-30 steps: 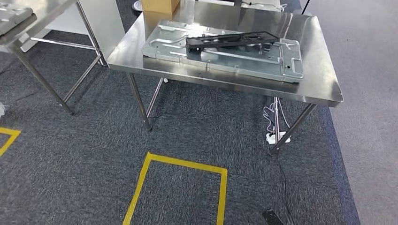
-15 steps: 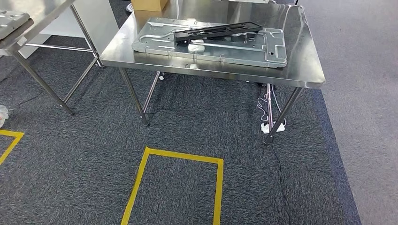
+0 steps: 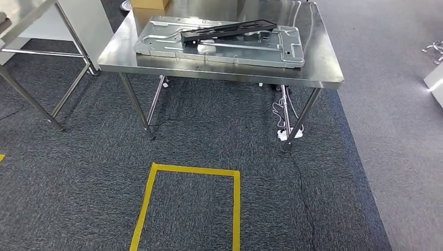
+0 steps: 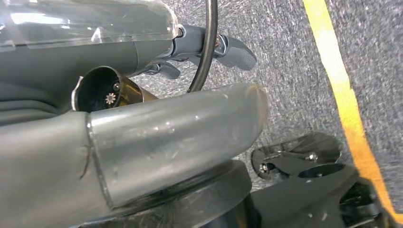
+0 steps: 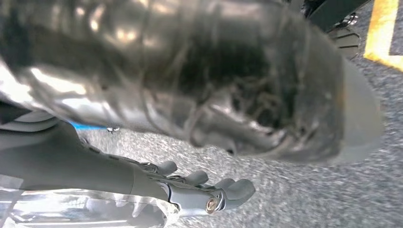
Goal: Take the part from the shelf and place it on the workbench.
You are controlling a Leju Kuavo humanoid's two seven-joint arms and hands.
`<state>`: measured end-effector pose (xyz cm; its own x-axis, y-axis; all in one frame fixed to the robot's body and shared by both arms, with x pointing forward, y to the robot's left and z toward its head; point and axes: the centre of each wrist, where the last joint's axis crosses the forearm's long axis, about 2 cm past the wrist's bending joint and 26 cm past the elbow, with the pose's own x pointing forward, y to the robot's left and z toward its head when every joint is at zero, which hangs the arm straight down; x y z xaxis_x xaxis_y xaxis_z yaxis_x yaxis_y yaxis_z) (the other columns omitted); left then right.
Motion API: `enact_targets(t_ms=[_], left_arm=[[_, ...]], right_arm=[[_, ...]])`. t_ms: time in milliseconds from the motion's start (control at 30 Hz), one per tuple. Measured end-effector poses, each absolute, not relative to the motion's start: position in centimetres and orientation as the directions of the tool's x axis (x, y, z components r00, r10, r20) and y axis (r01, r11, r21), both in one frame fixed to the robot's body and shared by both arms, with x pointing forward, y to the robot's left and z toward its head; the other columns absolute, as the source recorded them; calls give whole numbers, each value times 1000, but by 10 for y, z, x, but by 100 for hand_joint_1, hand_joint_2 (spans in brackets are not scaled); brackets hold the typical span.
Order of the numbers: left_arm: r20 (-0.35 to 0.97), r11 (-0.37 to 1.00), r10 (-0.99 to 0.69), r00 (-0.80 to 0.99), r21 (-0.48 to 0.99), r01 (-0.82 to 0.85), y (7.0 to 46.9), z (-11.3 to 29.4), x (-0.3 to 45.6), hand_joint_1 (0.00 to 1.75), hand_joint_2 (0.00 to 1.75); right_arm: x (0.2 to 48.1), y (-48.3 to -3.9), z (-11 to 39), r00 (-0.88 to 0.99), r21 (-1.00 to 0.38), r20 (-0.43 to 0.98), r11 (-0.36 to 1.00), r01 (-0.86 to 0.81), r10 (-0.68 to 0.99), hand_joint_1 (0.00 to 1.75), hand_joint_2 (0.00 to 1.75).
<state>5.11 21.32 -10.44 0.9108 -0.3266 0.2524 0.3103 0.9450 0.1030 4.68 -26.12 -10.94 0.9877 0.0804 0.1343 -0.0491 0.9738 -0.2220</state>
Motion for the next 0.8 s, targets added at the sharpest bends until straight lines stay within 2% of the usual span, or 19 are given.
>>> enact_targets(t_ms=[800], left_arm=[[254, 942, -335, 907, 123, 313, 215, -104, 51, 0, 0]], right_arm=[[44, -255, -109, 990, -207, 131, 978, -26, 55, 0, 0]])
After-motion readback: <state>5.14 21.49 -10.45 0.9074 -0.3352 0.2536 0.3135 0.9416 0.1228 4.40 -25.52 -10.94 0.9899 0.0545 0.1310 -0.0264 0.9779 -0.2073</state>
